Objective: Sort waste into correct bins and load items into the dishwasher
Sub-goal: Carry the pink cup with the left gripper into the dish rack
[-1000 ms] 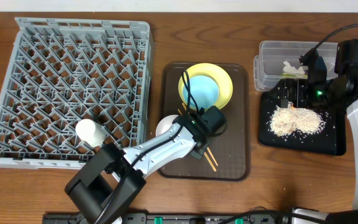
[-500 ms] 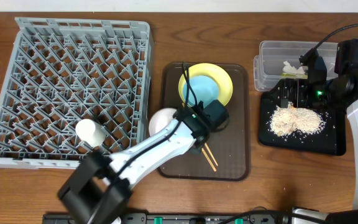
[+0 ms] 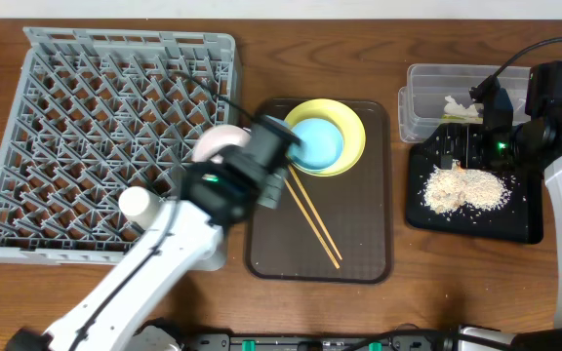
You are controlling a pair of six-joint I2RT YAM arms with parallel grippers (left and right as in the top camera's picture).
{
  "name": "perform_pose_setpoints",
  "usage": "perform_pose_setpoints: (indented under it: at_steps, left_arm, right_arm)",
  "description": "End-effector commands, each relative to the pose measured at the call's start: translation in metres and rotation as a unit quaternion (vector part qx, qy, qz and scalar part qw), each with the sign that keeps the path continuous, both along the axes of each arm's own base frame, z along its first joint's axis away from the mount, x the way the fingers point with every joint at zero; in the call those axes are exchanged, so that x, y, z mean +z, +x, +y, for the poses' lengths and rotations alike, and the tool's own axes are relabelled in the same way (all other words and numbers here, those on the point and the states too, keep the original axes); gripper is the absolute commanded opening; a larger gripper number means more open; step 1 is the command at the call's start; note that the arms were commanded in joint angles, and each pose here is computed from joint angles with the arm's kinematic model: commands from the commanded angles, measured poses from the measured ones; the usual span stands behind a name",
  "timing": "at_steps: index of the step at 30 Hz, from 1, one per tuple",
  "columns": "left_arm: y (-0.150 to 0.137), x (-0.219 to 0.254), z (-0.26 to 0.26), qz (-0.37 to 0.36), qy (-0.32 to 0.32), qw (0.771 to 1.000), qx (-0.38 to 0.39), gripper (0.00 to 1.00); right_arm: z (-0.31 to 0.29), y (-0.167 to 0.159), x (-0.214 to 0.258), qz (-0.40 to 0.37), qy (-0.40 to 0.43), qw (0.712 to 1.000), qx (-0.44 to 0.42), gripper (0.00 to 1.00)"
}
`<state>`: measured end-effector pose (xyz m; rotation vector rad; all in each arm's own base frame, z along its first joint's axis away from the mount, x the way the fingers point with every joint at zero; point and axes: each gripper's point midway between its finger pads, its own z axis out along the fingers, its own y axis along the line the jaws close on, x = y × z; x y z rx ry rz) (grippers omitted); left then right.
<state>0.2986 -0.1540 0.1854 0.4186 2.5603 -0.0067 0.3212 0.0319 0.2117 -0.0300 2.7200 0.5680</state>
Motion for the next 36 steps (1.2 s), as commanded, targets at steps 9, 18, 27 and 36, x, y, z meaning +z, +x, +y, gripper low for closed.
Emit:
perform_pose_setpoints:
  at_steps: [9,18,27,36]
  left_arm:
    - [0.021,0.045,0.041,0.049,-0.325,0.943,-0.051,0.07]
    - [0.047,0.045,0.082,0.067,-0.491,0.868,-0.028,0.07]
    - [0.071,0.011,0.121,0.09,-0.566,0.819,0.023,0.08]
    - [0.077,-0.025,0.168,0.099,-0.585,0.799,0.1,0.08]
  right_arm:
    - [-0.001,0.0,0.007,-0.01,0.0,1.0,-0.001,0.99]
    - [-0.001,-0.001,0.007,-0.009,0.0,1.0,-0.001,0.99]
    - [-0.001,-0.001,0.006,-0.007,0.001,1.0,-0.001,0.99]
    - [-0.001,-0.001,0.006,-0.007,0.001,1.0,-0.001,0.99]
